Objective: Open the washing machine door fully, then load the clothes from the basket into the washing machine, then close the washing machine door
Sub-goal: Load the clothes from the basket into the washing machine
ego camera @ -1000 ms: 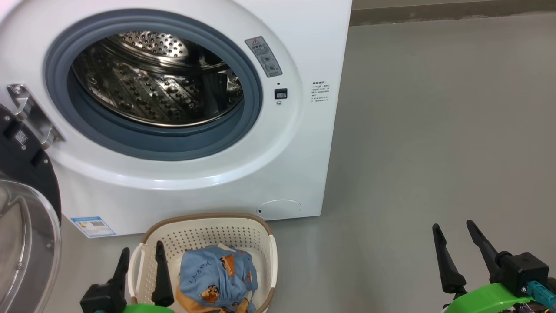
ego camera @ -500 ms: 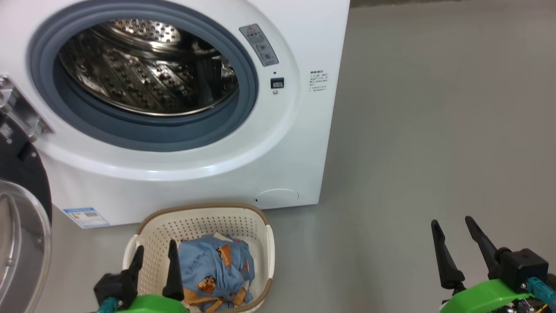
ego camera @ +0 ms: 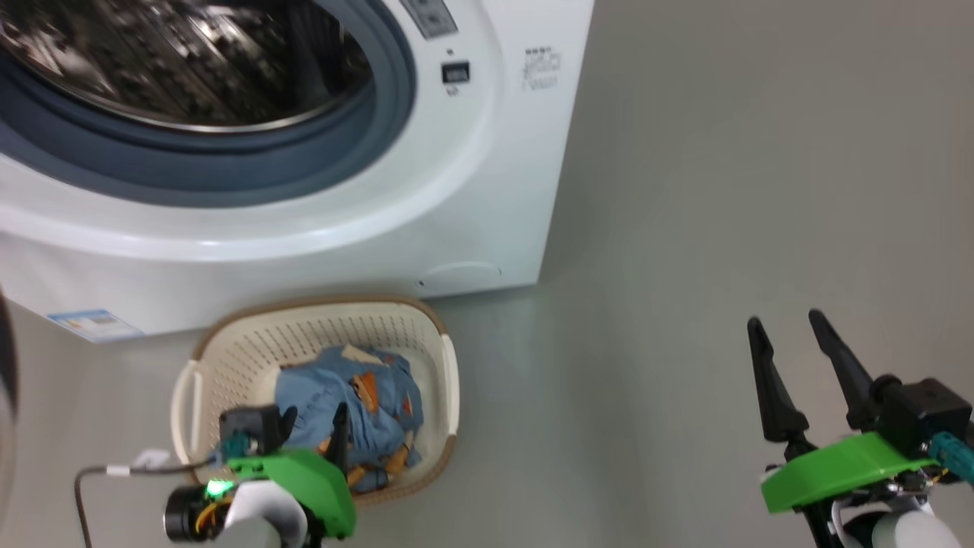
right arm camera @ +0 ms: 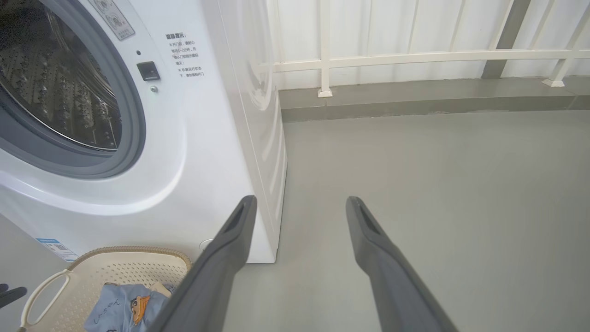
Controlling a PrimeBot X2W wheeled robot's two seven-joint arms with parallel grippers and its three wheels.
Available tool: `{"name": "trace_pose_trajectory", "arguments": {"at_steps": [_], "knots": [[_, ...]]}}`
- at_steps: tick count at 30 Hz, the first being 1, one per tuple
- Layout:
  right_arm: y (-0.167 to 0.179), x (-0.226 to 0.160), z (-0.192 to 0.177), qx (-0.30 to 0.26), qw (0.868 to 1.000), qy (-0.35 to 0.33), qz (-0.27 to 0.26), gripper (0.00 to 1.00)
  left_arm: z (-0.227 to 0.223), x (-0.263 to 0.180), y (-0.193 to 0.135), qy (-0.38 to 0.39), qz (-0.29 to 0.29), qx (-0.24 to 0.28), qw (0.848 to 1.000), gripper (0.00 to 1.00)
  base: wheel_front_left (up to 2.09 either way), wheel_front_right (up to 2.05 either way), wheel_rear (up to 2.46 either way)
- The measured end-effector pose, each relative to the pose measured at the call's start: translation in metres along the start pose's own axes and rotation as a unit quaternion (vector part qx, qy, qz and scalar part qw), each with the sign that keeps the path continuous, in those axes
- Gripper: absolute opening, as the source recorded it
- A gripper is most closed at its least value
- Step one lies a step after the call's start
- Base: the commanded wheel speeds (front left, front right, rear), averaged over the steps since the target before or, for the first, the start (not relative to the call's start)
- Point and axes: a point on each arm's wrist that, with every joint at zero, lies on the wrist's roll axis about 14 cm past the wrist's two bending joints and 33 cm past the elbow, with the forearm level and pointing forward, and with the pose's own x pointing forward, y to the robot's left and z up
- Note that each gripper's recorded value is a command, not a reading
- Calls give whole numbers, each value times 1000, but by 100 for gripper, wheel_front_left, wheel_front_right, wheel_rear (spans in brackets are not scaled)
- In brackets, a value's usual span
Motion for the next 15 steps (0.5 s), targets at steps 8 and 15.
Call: {"name": "trace_pose_trajectory", "arguments": {"at_steps": [8, 15], "knots": [[-13, 30, -12, 4, 1000, 4, -14, 100, -25, 54, 0, 86, -7, 20, 996, 100, 0, 0, 0], [-21, 54, -36, 7, 1000, 19, -21, 100, -58, 97, 10, 164, 0, 31, 986, 100, 0, 0, 0]]}}
